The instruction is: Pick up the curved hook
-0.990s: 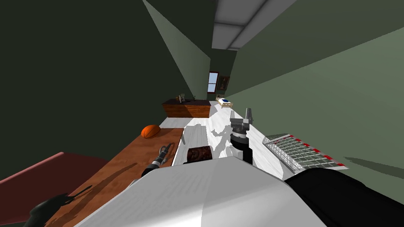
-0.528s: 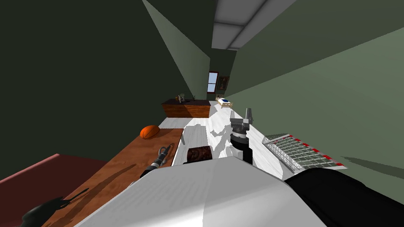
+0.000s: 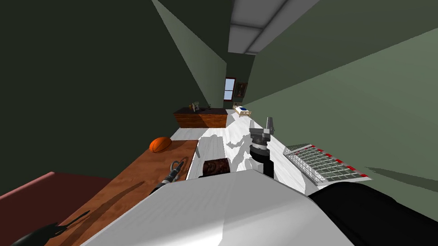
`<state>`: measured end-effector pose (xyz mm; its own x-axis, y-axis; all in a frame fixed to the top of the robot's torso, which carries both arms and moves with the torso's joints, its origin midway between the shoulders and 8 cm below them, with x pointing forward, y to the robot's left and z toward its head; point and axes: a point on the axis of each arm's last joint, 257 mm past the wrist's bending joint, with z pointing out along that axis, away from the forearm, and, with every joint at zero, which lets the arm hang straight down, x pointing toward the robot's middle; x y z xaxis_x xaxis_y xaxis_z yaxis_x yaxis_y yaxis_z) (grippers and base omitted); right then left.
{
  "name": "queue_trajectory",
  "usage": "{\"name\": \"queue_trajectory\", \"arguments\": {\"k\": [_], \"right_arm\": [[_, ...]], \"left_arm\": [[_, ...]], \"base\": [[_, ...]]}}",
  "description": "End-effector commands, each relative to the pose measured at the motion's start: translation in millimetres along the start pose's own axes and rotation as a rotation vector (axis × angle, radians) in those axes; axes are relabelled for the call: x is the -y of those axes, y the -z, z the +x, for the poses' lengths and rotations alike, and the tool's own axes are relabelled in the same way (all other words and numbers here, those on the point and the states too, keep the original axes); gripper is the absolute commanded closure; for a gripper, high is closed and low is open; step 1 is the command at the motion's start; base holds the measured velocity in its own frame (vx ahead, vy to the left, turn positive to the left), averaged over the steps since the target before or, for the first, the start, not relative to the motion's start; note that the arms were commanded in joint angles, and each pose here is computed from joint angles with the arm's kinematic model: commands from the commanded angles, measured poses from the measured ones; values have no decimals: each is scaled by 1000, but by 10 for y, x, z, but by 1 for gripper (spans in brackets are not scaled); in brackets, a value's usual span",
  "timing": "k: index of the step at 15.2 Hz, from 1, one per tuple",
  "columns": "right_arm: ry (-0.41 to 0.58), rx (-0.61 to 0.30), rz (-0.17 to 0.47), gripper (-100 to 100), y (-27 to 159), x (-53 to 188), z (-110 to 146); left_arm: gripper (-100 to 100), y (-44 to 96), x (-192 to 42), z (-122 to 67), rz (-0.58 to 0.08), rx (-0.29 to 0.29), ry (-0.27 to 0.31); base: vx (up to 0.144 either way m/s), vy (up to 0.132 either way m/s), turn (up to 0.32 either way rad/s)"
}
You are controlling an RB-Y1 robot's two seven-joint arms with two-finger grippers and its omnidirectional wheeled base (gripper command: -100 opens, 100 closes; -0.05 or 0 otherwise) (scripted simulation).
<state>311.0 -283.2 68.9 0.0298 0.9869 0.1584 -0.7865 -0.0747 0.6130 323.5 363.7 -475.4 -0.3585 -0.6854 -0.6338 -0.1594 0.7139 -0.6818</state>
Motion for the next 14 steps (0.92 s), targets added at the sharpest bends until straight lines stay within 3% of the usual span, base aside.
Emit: {"name": "queue_trajectory", "arguments": {"k": [1,3,5,8,10,13,14], "right_arm": [[0,0,0,0,0,0,0],[0,0,0,0,0,0,0],[0,0,0,0,0,0,0],[0,0,0,0,0,0,0],[0,0,0,0,0,0,0],[0,0,0,0,0,0,0],[0,0,0,0,0,0,0]], "left_arm": [[-100,21,-31,7,-7,-5,-4],[-100,21,-31,7,-7,-5,-4],[-100,91,-213,77,-41,-35,-31],[-100,91,-213,77,-41,-35,-31],[-100,168,-387,140,-74,-64,-57],[-100,168,-387,140,-74,-64,-57],[-100,233,-523,184,-98,-90,-83]], "base": [[17,4,-21],[14,1,-9],[23,6,-32],[21,4,-22],[21,4,-24],[15,0,-11],[25,6,-34]]}}
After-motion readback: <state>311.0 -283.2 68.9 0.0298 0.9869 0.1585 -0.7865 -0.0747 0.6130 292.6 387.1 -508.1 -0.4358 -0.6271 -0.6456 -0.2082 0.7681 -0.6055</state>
